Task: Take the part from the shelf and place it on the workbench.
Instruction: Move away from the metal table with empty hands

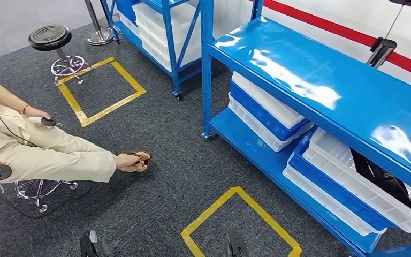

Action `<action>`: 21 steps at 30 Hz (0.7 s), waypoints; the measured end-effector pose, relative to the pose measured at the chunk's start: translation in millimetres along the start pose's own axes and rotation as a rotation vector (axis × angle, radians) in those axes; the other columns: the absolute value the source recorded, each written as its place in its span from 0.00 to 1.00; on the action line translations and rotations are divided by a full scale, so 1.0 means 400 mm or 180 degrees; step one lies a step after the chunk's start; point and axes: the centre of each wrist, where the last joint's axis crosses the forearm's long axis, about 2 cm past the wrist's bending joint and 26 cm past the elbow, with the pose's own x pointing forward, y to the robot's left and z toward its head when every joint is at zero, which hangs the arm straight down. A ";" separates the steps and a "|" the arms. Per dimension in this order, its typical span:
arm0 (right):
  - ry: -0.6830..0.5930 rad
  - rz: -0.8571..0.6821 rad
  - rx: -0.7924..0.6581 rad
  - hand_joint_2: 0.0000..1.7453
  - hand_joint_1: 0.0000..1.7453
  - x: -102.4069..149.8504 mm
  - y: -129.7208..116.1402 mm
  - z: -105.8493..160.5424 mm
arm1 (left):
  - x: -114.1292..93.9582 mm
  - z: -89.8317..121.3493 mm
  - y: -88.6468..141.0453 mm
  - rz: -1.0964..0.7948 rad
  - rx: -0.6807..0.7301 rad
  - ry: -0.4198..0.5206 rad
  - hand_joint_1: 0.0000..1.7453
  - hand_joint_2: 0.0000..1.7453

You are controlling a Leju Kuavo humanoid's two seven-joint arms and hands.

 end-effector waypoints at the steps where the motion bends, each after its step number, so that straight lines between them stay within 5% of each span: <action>1: 0.0002 -0.0001 -0.0002 0.00 0.00 -0.001 0.000 0.000 | 0.000 0.000 0.000 -0.0003 -0.0001 0.0001 0.00 0.00; 21: -0.0004 -0.0039 -0.0031 0.00 0.00 -0.005 -0.009 -0.001 | 0.003 -0.001 -0.008 -0.0052 -0.0049 -0.0002 0.00 0.00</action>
